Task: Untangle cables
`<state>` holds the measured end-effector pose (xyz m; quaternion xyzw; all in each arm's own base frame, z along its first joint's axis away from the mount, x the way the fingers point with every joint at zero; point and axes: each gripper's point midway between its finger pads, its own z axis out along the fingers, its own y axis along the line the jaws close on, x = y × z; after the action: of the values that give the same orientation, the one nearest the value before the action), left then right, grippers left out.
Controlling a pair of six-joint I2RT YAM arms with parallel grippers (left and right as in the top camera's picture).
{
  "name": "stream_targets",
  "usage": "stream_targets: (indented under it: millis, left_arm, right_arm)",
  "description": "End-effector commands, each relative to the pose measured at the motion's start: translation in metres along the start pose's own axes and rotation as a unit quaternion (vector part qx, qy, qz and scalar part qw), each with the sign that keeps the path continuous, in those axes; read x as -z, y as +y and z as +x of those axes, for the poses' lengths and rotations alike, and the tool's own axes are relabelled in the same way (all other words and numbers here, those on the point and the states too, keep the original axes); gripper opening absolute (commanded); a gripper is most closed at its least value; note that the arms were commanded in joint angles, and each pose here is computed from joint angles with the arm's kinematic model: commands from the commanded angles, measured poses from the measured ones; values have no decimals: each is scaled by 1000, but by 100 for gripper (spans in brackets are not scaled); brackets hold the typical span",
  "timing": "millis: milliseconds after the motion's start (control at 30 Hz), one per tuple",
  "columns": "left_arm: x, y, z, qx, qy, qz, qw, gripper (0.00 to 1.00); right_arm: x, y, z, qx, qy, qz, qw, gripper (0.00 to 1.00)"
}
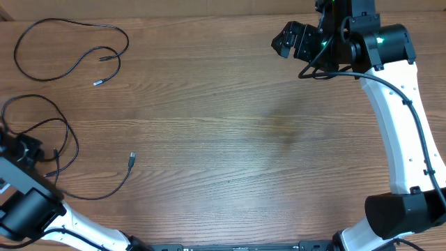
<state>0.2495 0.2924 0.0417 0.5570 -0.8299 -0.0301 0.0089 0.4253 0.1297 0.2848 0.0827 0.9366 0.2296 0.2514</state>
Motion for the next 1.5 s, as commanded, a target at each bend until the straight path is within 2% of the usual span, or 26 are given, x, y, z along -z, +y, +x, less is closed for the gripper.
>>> stream_targets:
  millis: [0,233,500,633,733,833,1067,1167,1400,1467]
  left_arm:
    - [-16,-9,22,-52,27,-9,998,28]
    - [-42,-11,36,-77,31,-10,997,29]
    - [-44,-18,24,-96,4,2,995,30]
    - [-44,-30,18,-107,-8,31,994,29]
    - [-42,-47,17,-126,-13,75,989,25]
    - [-38,-49,10,-126,-24,78,989,18]
    - [-29,-50,4,-124,-28,77,989,15]
    - [-29,-49,6,-123,-25,77,989,19]
    - [-23,-49,5,-115,-22,77,990,40]
    - [-20,-48,6,-115,-17,75,990,42]
  right_arm:
    - [13,4,-4,8,-17,-3,1000,100]
    - [13,4,-4,8,-17,-4,1000,100]
    - [13,4,-4,8,-17,-4,1000,100]
    - [13,4,-4,8,-17,-4,1000,100]
    - [13,4,-4,8,-17,-4,1000,100]
    - [13,4,-4,8,-17,-3,1000,100]
    - [13,4,-4,8,-17,-4,1000,100]
    - [13,4,-4,8,-17,-4,1000,100]
    - [13,4,-4,8,-17,-4,1000,100]
    - [13,4,-4,8,-17,-4,1000,100]
